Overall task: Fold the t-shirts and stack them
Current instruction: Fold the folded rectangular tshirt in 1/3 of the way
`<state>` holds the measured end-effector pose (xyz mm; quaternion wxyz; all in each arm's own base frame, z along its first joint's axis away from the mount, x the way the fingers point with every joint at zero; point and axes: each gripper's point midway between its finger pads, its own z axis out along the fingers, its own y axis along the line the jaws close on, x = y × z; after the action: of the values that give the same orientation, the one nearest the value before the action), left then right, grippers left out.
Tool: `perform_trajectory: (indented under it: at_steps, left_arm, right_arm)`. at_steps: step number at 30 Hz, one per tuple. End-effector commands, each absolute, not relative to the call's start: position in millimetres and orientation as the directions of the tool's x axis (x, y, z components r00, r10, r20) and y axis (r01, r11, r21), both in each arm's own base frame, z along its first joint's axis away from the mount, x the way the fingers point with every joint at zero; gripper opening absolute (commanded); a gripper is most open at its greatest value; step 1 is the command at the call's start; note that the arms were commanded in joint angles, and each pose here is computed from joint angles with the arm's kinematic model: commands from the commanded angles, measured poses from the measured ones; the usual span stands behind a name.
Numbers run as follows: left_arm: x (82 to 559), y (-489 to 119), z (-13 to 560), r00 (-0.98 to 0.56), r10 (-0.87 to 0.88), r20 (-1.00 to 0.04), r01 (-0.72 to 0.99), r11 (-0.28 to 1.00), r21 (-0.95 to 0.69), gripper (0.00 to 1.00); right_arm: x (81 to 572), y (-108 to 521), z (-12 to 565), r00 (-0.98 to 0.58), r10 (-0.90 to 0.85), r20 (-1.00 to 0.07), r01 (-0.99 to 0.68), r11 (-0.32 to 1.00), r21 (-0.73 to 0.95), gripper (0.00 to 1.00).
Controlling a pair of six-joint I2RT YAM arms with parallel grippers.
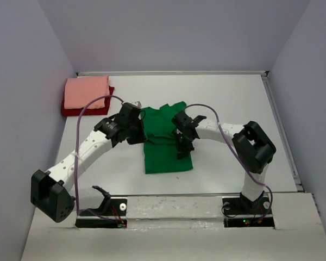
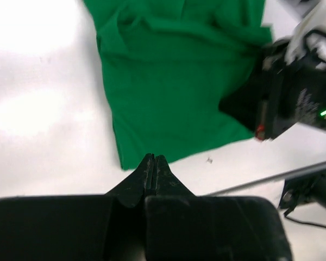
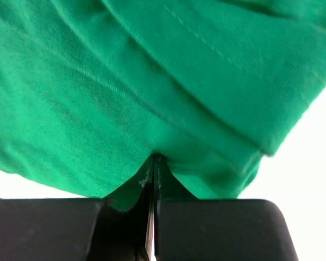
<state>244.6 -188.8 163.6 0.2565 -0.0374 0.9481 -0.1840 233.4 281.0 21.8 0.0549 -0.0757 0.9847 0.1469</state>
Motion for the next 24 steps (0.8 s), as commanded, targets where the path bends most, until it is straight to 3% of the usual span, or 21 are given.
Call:
perform_trajectory:
  at_steps: [1, 3, 7, 11, 13, 14, 16, 24]
  left_arm:
    - [209, -195, 147, -0.913, -0.144, -0.382, 0.022, 0.917, -0.398, 0.00]
    - [199, -200, 138, -0.923, -0.128, -0.362, 0.031, 0.915, -0.402, 0.00]
    - [188, -207, 117, -0.933, -0.120, -0.338, 0.034, 0.908, -0.418, 0.00]
    - [182, -208, 95, -0.945, -0.109, -0.310, 0.032, 0.908, -0.417, 0.00]
    - [178, -211, 83, -0.952, -0.106, -0.288, 0.029, 0.903, -0.429, 0.00]
    - [176, -211, 78, -0.955, -0.100, -0.279, 0.030, 0.904, -0.427, 0.00]
    - [175, -210, 66, -0.959, -0.092, -0.270, 0.029, 0.909, -0.415, 0.00]
    - [173, -214, 37, -0.968, -0.076, -0.241, 0.032, 0.909, -0.415, 0.00]
  right_arm:
    - [241, 271, 56, -0.971, -0.140, -0.194, -0.176, 0.967, 0.184, 0.05]
    - [248, 274, 87, -0.958, -0.139, -0.251, -0.187, 0.966, 0.178, 0.19]
    - [259, 277, 142, -0.930, -0.133, -0.343, -0.197, 0.968, 0.159, 0.32]
    - [267, 286, 178, -0.909, -0.133, -0.394, -0.225, 0.954, 0.196, 0.36]
    - [272, 293, 179, -0.897, -0.151, -0.416, -0.256, 0.944, 0.209, 0.32]
    - [275, 295, 176, -0.895, -0.154, -0.418, -0.258, 0.944, 0.205, 0.26]
    - [282, 297, 156, -0.907, -0.159, -0.390, -0.252, 0.947, 0.201, 0.00]
    - [295, 295, 94, -0.939, -0.133, -0.318, -0.217, 0.945, 0.245, 0.00]
